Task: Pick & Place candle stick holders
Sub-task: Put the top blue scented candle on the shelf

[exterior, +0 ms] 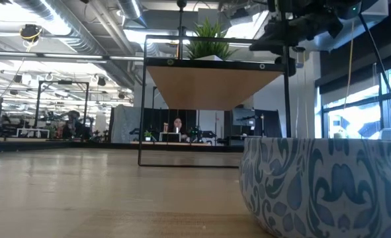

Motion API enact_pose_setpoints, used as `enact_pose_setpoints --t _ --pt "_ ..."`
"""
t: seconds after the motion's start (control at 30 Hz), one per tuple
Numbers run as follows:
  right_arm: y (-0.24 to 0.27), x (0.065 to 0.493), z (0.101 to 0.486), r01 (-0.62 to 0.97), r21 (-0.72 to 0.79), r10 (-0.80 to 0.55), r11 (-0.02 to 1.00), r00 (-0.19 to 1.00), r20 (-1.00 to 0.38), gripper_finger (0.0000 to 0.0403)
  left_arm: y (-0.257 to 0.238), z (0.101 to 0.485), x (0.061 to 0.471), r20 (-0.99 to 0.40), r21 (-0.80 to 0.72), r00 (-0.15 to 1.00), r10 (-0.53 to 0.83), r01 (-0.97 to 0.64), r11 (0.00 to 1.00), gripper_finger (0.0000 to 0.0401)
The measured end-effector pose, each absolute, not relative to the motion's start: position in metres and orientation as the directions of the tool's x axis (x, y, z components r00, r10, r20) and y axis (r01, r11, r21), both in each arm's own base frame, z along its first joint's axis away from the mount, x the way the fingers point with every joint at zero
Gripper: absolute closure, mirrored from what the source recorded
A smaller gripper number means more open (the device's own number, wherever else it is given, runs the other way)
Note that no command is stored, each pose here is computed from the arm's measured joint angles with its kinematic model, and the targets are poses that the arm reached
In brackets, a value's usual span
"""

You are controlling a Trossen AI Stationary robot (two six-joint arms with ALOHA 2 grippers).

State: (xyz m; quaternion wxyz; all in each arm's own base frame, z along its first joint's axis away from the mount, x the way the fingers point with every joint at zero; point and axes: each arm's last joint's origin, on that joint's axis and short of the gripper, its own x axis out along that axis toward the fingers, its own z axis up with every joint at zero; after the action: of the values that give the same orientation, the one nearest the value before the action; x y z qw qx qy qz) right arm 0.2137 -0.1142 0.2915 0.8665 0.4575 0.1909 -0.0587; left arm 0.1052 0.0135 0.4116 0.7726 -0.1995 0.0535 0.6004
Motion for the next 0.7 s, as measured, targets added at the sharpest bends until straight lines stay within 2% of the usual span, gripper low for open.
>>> enact_pose_setpoints --t 0.13,0.3,0.4,0.53,0.7 --pt "-0.122 0.216 0.284 0.285 0.804 0.108 0.521 0.913 -0.394 0.0398 0.02 0.417 0.089 -0.309 -0.268 0.251 0.917 -0.949 0.169 0.0398" --pt "-0.137 0.226 0.272 0.266 0.823 0.143 0.501 0.913 -0.382 0.0399 0.024 0.422 0.089 -0.266 -0.288 0.281 0.922 -0.936 0.202 0.0399" --pt "-0.148 0.232 0.262 0.234 0.841 0.18 0.488 0.915 -0.36 0.0399 0.026 0.427 0.101 -0.241 -0.302 0.353 0.904 -0.912 0.276 0.04" --pt "-0.157 0.236 0.256 0.202 0.851 0.208 0.485 0.918 -0.337 0.0399 0.035 0.435 0.126 -0.158 -0.388 0.508 0.847 -0.821 0.42 0.0399" --pt "-0.163 0.232 0.263 0.174 0.792 0.169 0.585 0.929 -0.328 0.04 0.057 0.435 0.152 -0.016 -0.474 0.699 0.715 -0.635 0.61 0.0399"
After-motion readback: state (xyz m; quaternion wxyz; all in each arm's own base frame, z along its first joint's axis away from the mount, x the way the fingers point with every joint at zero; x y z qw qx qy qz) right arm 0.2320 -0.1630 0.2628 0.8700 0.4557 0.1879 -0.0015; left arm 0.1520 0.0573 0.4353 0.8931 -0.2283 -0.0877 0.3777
